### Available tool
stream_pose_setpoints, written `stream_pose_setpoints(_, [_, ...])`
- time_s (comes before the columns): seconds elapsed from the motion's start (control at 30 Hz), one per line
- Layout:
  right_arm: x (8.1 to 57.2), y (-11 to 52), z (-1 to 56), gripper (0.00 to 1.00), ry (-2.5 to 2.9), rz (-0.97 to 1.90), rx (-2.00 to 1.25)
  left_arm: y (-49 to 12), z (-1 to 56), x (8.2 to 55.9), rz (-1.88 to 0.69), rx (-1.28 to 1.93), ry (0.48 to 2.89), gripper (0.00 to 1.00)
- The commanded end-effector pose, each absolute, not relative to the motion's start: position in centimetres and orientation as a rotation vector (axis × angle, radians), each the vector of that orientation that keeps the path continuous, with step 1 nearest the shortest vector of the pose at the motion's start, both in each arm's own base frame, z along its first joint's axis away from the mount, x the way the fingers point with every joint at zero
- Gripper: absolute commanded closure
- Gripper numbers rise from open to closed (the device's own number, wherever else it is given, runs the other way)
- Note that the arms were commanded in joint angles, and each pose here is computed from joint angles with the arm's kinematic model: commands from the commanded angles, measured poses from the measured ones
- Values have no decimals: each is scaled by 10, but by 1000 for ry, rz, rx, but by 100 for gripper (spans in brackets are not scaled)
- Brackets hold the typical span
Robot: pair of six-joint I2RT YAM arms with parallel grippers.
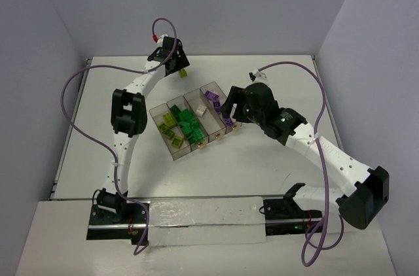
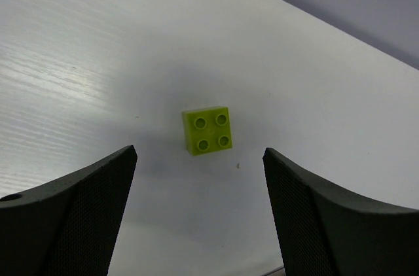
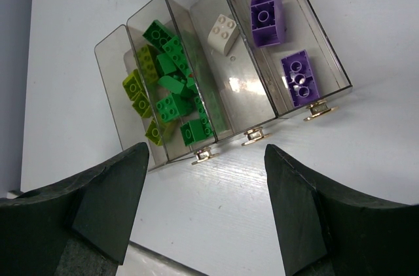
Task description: Sort the legos into containers by color
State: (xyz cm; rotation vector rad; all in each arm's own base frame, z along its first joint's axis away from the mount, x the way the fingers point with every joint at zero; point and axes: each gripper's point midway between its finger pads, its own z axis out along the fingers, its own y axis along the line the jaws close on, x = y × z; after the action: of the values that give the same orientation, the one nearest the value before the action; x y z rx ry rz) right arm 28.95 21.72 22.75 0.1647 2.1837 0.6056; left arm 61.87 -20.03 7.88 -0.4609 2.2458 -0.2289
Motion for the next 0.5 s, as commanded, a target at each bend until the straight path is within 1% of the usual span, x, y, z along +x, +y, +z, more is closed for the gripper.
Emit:
stream_pose_setpoints(0.0, [298, 221, 244, 21, 2130, 633, 173, -211, 81, 633, -283, -543, 2190, 15])
stream_pose_setpoints(0.33, [298, 221, 243, 21, 2131, 629, 171, -192, 52, 627, -210, -628, 2242, 16])
stream_pose_setpoints(0.47, [297, 221, 242, 21, 2133, 629, 171, -185, 54, 623, -202, -652, 2244, 16])
